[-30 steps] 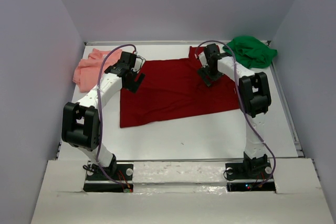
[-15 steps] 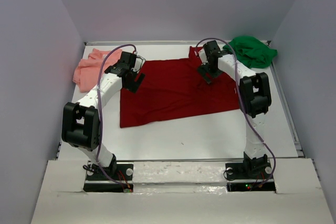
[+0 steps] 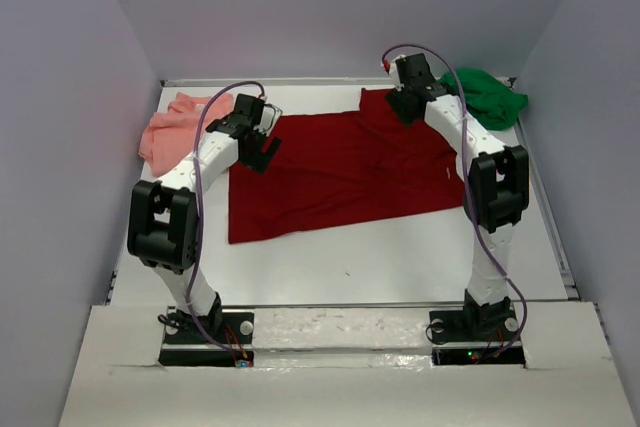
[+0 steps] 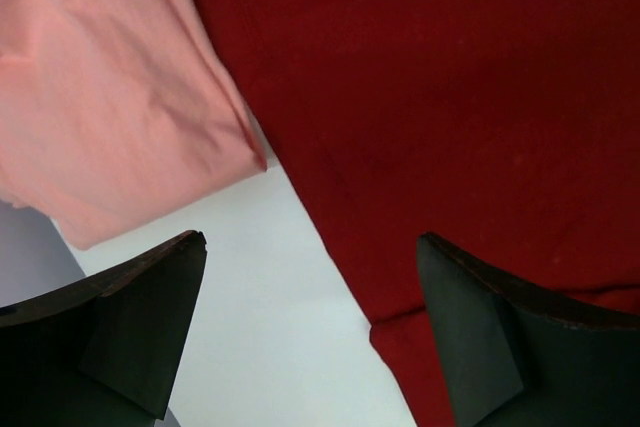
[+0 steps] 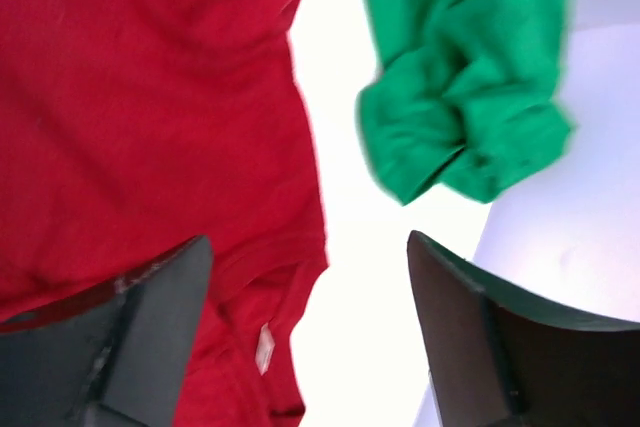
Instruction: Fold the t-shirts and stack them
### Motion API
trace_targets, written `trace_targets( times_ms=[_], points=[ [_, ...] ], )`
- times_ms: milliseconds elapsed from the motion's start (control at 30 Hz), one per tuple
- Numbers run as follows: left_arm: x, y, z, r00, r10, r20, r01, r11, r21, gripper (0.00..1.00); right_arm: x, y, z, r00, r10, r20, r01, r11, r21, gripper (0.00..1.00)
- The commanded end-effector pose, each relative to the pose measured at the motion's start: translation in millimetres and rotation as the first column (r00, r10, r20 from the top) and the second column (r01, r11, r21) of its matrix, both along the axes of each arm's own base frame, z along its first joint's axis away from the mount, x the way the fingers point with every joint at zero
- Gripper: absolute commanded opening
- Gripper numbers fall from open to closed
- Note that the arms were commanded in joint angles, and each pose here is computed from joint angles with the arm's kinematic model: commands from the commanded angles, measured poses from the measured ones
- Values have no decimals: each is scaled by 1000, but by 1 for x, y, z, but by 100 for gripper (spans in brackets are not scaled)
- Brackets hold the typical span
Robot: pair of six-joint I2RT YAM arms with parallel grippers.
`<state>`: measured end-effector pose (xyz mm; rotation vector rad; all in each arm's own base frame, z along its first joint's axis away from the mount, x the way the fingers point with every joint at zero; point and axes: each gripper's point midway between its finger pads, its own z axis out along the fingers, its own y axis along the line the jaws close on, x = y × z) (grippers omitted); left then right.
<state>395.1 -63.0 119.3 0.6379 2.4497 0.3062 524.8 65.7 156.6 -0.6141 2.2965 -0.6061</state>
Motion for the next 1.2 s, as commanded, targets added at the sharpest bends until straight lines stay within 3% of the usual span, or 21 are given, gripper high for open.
trace_targets(
  times_ms=[0,100,133,200,267,700,1167],
  points=[
    [23,-6,-2,1000,11,-15,-11,998,-55,99,29,-17,64,977,-56,207,56,998,5,80],
    [43,-9,-3,1000,13,-26,-16,994,-110,99,41,-34,58,975,-83,205,81,997,19,67],
    [53,-9,4,1000,15,-18,-18,988,-155,99,47,-37,61,972,-88,216,82,996,36,55],
    [67,-6,0,999,30,-43,-37,983,-179,99,55,-39,53,975,-86,203,78,996,49,43],
    [72,-10,-4,998,21,-63,-33,978,-206,98,59,-40,47,979,-85,185,75,995,61,37],
    [127,5,-6,999,41,-35,-49,966,-252,98,74,-52,5,984,-123,128,114,991,76,41],
    [176,-19,-27,999,-32,-30,19,925,-379,96,45,-50,-19,994,-106,38,102,991,91,39]
  ],
)
